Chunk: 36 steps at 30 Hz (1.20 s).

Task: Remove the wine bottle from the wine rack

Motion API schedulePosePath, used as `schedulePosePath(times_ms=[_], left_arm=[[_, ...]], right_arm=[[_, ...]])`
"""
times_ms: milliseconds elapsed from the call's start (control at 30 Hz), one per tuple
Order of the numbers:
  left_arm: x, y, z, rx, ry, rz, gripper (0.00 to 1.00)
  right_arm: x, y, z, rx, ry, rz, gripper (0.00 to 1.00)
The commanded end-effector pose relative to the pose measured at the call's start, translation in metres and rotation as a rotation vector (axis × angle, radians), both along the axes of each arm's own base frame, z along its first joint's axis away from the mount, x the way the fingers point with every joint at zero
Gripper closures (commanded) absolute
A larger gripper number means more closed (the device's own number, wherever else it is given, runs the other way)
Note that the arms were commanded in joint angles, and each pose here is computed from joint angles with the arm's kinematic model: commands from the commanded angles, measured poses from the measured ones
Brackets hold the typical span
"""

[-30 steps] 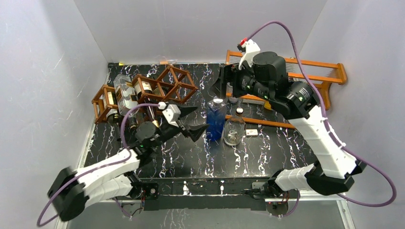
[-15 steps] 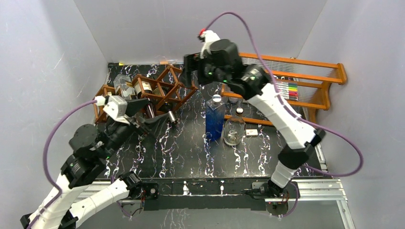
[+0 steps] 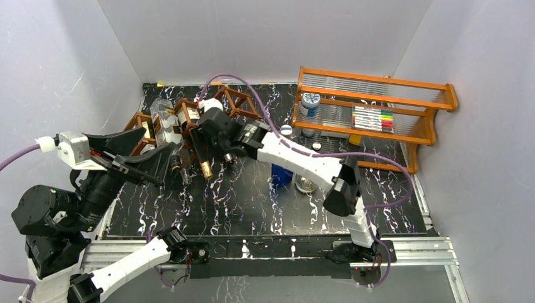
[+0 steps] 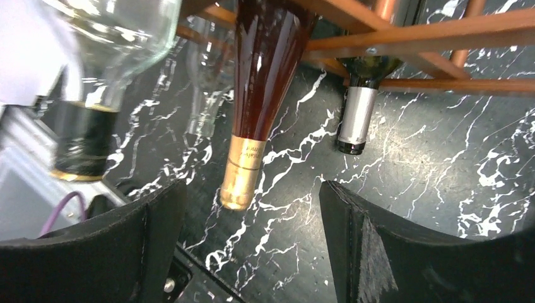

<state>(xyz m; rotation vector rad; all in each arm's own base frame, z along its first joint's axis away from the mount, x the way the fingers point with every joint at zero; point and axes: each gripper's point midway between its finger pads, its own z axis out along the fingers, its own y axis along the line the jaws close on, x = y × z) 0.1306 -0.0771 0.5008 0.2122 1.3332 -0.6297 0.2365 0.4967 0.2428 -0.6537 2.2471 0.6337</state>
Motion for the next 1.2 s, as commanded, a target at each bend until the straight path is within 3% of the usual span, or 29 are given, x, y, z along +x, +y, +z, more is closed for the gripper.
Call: schedulePosePath(times_ms=[0,567,900,1167], left_arm=[[0.02,-0.003,-0.013,0.028,0.064,0.072,0.02],[0.014,-0.003,-0.024,-0.022,0.093,0.05,0.02],[0.026,-0.011,-0.041,-0.008,0.145,0.073,0.02],[0.05,-0.025,-0.074,-0.016,0.197,0.121,0.02]], right_arm=[[0.012,0.017,-0.015,0.022,-0.049,-0.128,0.17],[0.043,0.082,-0.084,0.115,-0.101,-0.166,0.41],[0.02,0.062,-0.052,0.091,-0.165,-0.148,0.99],[-0.023,0.029,-0.019,0.122,-0.153,-0.1,1.0]])
